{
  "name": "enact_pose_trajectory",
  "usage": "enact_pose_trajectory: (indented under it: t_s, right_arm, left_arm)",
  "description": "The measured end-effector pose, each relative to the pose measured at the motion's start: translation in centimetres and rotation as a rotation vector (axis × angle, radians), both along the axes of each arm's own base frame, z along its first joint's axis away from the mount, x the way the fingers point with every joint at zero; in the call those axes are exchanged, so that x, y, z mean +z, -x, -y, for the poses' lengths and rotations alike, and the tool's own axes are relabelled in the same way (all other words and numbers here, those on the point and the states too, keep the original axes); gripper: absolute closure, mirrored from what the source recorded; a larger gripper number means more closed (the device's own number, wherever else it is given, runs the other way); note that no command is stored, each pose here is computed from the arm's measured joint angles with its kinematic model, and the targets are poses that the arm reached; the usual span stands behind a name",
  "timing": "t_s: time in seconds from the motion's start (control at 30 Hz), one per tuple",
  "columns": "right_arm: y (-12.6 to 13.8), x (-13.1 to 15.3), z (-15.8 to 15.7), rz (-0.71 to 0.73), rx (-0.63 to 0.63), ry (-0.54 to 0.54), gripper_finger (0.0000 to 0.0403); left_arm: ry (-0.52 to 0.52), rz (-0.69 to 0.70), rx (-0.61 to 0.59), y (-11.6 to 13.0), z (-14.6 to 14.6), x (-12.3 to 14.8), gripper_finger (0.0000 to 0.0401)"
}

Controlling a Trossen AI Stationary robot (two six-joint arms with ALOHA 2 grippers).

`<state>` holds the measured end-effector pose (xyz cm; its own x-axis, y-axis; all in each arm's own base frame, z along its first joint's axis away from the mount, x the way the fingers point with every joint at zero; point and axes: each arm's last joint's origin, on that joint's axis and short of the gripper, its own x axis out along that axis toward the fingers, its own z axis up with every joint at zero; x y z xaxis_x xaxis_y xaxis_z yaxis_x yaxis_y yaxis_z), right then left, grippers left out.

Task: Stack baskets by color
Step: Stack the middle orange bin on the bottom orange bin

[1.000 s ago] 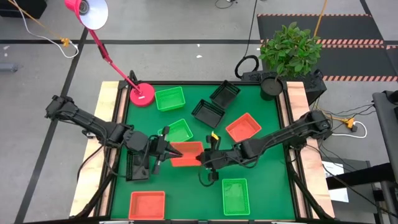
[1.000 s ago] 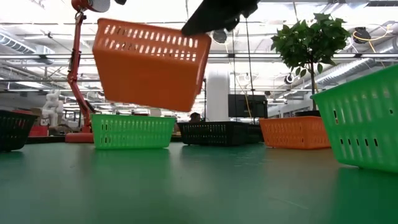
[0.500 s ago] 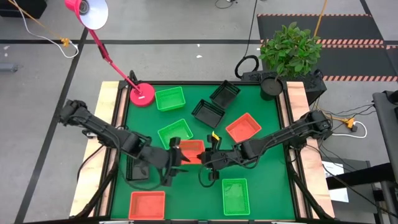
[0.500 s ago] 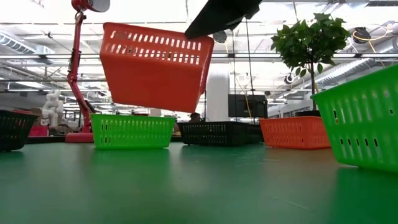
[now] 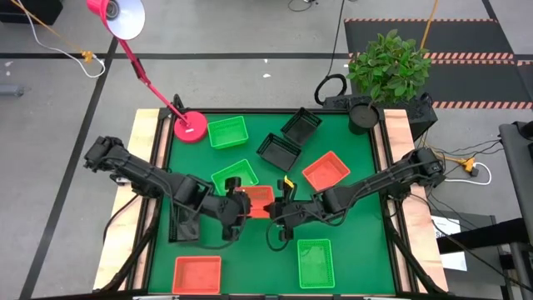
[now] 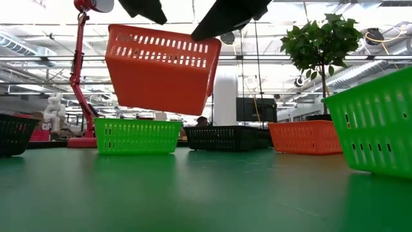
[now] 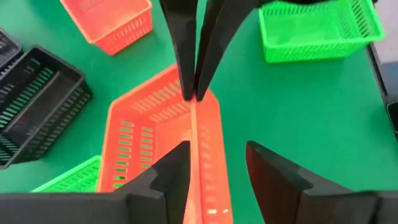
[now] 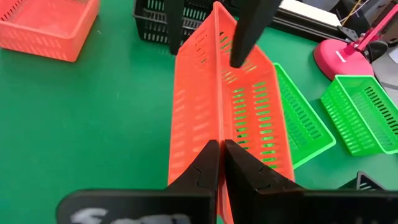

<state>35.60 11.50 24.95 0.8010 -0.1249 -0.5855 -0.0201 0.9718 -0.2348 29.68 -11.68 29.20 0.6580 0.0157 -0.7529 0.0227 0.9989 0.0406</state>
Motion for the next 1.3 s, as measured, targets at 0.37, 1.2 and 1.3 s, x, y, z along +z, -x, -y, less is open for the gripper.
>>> enact_pose_trajectory:
  t_s: [0.37,1.2,1.3]
  right_arm:
    - [-0.1,0.1,0.0,0.013,0.004,-0.001,0.0397]
    - [0.1,0.7,-1.8,0.079,0.085,0.112,0.0390]
    - [1.1,1.9,-2.5,0.104,0.117,0.086,0.0366]
  left_arm:
    - [-0.009,-0.030,0.031,0.2,-0.2,-0.2,0.0274]
    - [-0.030,-0.076,-0.053,0.4,0.8,-0.7,0.0390]
    - [-0.015,-0.052,-0.073,0.9,2.2,-0.1,0.0391]
